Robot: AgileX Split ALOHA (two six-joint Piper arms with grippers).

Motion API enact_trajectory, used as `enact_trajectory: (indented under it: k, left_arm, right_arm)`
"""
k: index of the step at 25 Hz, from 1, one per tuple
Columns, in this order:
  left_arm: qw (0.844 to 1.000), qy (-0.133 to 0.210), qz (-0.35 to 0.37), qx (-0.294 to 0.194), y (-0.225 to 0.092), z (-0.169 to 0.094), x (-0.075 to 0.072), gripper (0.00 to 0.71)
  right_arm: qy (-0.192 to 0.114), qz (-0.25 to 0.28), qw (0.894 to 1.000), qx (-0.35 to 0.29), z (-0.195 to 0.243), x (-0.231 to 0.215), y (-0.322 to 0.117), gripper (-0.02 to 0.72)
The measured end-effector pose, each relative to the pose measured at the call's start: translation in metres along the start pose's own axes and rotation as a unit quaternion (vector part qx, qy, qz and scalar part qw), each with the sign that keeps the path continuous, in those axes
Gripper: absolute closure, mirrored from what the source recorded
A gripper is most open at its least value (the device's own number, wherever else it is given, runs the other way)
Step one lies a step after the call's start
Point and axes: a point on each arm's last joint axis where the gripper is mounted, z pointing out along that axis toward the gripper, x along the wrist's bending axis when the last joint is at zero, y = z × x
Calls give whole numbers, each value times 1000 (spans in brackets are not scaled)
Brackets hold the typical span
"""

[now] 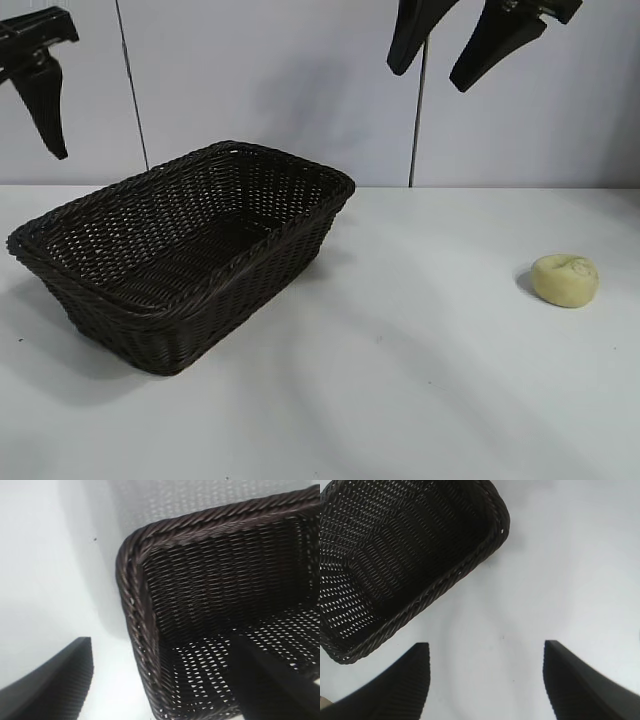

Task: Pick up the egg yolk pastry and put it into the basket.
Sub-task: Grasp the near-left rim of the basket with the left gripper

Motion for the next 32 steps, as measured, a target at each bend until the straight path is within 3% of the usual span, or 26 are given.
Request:
enact_trajectory:
  k: [3, 7, 20, 26, 28, 32]
  left_arm:
    - [1000, -13, -2, -1, 0, 0, -2, 168]
    - [1000, -1, 1, 7, 1, 10, -2, 168]
    - [997, 53, -24, 49, 4, 89, -3, 168]
    - [997, 32, -29, 67, 2, 103, -7, 174]
    - [997, 29, -27, 67, 2, 103, -7, 210]
    - [997, 31, -27, 69, 1, 103, -7, 351]
  right_arm:
    - [0, 0, 1000, 0, 0, 0, 0, 230]
    - [0, 0, 1000, 0, 0, 0, 0, 230]
    - [0, 0, 1000, 0, 0, 0, 0, 230]
    - [-2, -1, 1000, 1, 0, 0, 0, 230]
    - [-2, -1, 1000, 1, 0, 0, 0, 230]
    - [-3, -1, 1000, 1, 0, 0, 0, 230]
